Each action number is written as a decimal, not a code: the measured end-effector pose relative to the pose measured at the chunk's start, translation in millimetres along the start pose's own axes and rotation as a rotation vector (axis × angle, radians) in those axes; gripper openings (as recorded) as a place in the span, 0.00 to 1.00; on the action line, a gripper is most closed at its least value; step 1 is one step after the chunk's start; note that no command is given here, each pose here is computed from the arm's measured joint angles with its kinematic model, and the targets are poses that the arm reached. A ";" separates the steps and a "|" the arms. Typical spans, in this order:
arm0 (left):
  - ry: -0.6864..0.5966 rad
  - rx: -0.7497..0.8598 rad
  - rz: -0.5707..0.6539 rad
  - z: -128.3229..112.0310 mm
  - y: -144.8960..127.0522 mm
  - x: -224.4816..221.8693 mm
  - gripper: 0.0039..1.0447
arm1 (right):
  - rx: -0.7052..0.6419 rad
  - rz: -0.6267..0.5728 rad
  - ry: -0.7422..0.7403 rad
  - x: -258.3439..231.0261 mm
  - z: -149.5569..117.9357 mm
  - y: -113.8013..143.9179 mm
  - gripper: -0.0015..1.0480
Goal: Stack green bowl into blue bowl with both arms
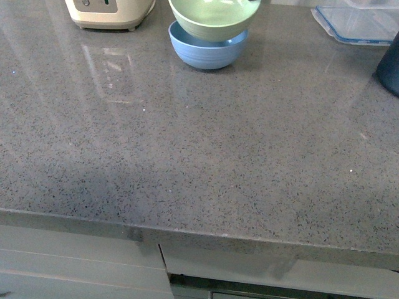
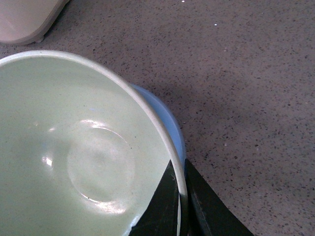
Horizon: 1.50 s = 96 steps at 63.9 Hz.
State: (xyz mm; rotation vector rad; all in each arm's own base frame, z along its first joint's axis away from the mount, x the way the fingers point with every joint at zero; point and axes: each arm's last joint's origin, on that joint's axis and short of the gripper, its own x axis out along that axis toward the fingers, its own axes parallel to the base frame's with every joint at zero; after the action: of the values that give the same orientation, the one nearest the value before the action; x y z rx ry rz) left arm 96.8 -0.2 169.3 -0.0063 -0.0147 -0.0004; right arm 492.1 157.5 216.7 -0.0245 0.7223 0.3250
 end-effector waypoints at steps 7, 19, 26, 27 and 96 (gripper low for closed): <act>0.000 0.000 0.000 0.0 0.0 0.0 0.94 | -0.016 0.012 0.009 10.4 1.3 9.3 0.01; 0.000 0.000 0.000 0.0 0.0 0.0 0.94 | -0.043 0.041 0.005 17.7 4.1 23.8 0.01; 0.000 0.000 0.000 0.0 0.0 0.0 0.94 | -0.048 0.056 -0.002 17.1 6.5 28.7 0.08; 0.000 0.000 0.000 0.0 0.0 0.0 0.94 | -0.048 0.058 -0.003 16.8 6.8 29.4 0.11; 0.000 0.000 0.000 0.0 0.0 0.0 0.94 | 0.076 -0.032 -0.049 -61.5 -14.0 -36.1 0.90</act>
State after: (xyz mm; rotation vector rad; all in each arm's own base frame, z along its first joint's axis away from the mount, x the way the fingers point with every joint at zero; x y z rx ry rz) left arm 96.8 -0.2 169.3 -0.0063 -0.0147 -0.0004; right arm 450.8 103.9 243.1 0.0442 0.6847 0.2665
